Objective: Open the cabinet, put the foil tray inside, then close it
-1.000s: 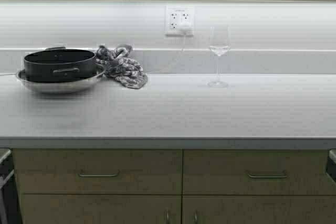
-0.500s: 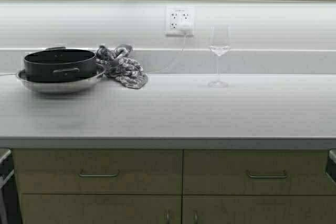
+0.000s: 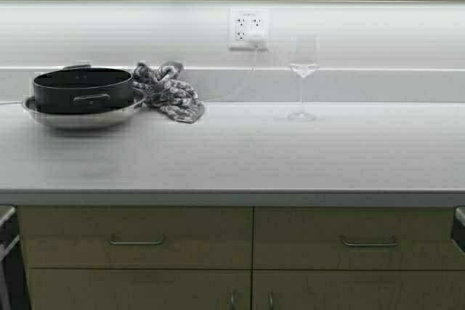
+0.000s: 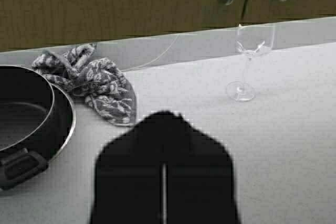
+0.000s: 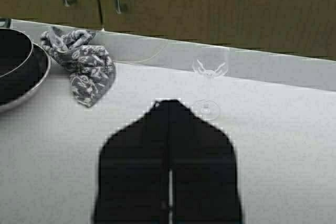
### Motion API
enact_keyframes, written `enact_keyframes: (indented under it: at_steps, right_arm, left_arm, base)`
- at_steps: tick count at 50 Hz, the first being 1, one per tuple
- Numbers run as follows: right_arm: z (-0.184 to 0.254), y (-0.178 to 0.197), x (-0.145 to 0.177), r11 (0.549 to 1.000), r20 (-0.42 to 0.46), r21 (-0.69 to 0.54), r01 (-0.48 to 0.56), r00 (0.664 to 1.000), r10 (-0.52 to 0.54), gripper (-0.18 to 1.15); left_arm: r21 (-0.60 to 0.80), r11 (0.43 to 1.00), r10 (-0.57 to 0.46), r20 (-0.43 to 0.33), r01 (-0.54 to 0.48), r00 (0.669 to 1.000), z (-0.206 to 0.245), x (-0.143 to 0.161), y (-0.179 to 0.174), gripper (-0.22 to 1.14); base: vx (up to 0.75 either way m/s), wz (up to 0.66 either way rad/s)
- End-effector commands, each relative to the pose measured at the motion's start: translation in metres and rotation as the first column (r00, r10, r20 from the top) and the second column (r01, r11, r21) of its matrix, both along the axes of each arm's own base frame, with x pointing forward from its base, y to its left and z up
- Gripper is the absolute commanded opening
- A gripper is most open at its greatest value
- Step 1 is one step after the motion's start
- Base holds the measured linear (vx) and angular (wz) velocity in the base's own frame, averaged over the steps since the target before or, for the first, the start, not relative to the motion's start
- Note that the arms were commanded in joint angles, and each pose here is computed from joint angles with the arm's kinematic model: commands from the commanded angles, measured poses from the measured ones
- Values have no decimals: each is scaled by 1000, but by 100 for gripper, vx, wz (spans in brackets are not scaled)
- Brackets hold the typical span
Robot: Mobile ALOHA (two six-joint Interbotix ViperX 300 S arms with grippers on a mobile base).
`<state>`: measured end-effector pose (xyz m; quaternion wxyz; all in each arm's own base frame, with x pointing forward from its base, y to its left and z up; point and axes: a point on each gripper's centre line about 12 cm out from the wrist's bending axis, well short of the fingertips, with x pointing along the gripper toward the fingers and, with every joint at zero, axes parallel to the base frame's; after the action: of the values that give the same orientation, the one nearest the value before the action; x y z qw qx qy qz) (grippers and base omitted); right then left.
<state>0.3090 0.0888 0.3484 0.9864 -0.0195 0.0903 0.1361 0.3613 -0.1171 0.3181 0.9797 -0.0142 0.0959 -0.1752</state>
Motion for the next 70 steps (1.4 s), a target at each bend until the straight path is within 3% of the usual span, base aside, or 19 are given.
enact_keyframes:
  at_steps: [1, 70]
  right_arm:
    - [9, 1, -1, 1000, 26, 6, -5, 1000, 5, 6]
    - [8, 0, -1, 1000, 26, 5, -4, 1000, 4, 6]
  left_arm:
    - [-9, 1000, -2, 26, 3, 1000, 9, 0, 0, 4]
    - [-9, 1000, -2, 26, 3, 1000, 9, 0, 0, 4]
  base:
    - [0, 0]
    - [0, 0]
